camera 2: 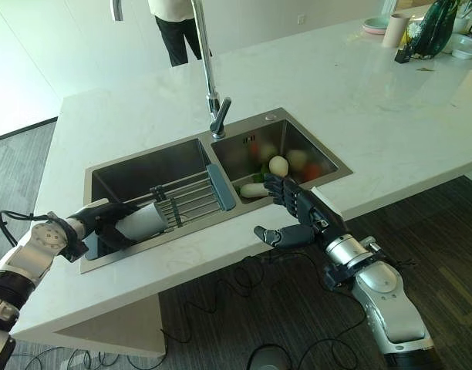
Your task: Place the dishes in the dishwasher.
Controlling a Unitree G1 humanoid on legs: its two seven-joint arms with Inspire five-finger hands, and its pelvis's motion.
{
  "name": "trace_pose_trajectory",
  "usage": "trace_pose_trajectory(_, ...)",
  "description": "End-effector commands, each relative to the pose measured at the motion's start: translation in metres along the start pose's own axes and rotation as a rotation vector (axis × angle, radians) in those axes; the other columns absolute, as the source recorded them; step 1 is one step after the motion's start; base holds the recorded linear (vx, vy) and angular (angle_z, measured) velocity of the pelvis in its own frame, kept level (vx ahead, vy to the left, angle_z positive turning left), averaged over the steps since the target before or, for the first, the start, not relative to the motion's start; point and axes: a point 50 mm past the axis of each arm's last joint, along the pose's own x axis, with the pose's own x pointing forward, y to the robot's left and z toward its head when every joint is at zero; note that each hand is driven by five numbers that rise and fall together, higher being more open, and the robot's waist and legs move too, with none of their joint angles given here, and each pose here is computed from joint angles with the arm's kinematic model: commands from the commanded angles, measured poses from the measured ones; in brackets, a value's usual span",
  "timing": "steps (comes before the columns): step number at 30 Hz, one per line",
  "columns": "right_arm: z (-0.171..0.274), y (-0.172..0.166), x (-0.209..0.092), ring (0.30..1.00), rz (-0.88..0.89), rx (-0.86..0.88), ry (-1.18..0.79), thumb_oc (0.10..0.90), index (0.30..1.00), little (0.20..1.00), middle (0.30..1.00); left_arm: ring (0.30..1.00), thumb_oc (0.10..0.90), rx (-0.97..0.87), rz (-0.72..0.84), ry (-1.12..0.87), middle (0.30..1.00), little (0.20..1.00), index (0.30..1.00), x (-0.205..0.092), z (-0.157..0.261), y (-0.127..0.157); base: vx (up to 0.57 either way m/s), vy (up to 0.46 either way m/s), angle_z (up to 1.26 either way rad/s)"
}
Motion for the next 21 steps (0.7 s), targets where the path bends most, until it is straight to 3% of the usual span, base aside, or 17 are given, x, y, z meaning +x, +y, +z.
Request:
trace_pose_trajectory(1,0.0516,-0.009,0.0157,0.9,0.023,-0.069,-0.248,0.8,0.9,0.9,0.9,0.9,0.8,0.046,0.191,-0.121,0.9,0.9,0.9,-0.0087,0.0391,0.0514,0.0,0.0,0.0)
trace_pose_trajectory(14,0.0505,-0.0057,0.0164,0.9,0.037,-0.029,-0.253,0.8,0.9,0.9,0.9,0.9,0.8,0.092,0.192,-0.113,0.9,0.9,0.9,-0.0058,0.0349,0.0448,0.0,0.0,0.0)
trace_pose_trajectory(15,0.0506,-0.0058,0.0161,0.9,0.037,-0.018,-0.255,0.8,0.9,0.9,0.9,0.869,0.78,0.106,0.195,-0.117,0.869,0.869,0.869,-0.0058,0.036,0.0451,0.0,0.0,0.0)
trace_pose_trajectory(19,0.0492,-0.0055,0.0169,0.9,0.034,0.005,-0.264,0.8,0.9,0.9,0.9,0.498,0.532,0.114,0.205,-0.127,0.498,0.498,0.498,-0.0053,0.0397,0.0461,0.0,0.0,0.0)
trace_pose_trajectory(20,0.049,-0.0054,0.0169,0.9,0.035,0.005,-0.264,0.8,0.9,0.9,0.9,0.469,0.513,0.114,0.206,-0.127,0.469,0.469,0.469,-0.0053,0.0397,0.0462,0.0,0.0,0.0)
trace_pose_trajectory(21,0.0483,-0.0052,0.0167,0.9,0.036,0.006,-0.263,0.8,0.9,0.9,0.9,0.387,0.458,0.117,0.21,-0.133,0.387,0.387,0.387,-0.0053,0.0406,0.0464,0.0,0.0,0.0)
